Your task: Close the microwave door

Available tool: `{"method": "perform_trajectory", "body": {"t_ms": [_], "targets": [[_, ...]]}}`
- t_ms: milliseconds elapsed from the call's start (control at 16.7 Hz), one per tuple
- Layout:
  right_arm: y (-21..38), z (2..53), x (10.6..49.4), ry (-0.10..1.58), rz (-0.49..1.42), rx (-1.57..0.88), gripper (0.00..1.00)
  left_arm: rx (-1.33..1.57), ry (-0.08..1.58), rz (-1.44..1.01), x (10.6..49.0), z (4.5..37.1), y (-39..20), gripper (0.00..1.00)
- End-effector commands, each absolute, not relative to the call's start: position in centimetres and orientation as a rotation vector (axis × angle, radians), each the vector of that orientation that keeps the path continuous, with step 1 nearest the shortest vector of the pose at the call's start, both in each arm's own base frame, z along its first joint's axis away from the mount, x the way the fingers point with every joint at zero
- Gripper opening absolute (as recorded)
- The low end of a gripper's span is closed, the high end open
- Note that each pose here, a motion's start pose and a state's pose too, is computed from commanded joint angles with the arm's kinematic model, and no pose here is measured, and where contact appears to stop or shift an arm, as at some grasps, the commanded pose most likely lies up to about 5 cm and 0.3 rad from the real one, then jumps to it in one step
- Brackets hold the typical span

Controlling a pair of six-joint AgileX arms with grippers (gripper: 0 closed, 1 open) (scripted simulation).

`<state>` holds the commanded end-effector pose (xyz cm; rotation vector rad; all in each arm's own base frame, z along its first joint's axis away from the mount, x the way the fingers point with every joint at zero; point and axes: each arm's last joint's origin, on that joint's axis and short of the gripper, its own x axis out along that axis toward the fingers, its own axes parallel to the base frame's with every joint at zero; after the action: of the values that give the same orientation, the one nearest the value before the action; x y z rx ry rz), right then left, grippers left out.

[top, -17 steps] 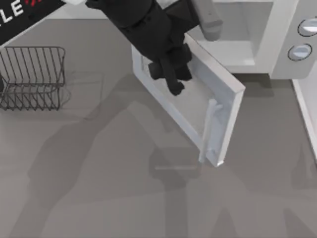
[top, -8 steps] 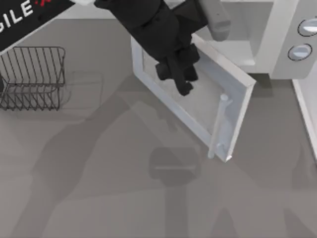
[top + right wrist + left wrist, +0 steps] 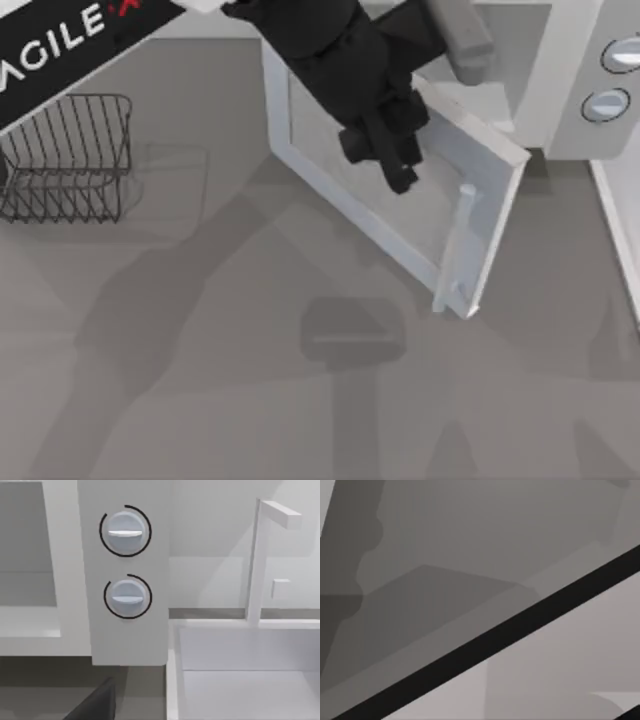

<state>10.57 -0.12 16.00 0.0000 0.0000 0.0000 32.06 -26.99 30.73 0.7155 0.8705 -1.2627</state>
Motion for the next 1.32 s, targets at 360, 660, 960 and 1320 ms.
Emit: {"method": "perform_trajectory", "body": {"t_ms": [360,660,960,1320], "targets": [[-0.1,16.0,10.6,0.000,0.000,0.000,1.00,0.720,0.837,-1.277,31.8,31.2,-27.2,0.00],[-0.1,16.0,10.6,0.000,0.000,0.000,1.00,0.749,0.681,-1.388,29.7,33.0,-29.8,0.00],[-0.1,16.0,10.6,0.000,0.000,0.000,1.00,0.733,0.793,-1.349,30.6,31.3,-30.1,0.00],[-0.1,16.0,10.6,0.000,0.000,0.000,1.00,0.714,0.866,-1.258,32.2,30.8,-28.9,0.00]]}}
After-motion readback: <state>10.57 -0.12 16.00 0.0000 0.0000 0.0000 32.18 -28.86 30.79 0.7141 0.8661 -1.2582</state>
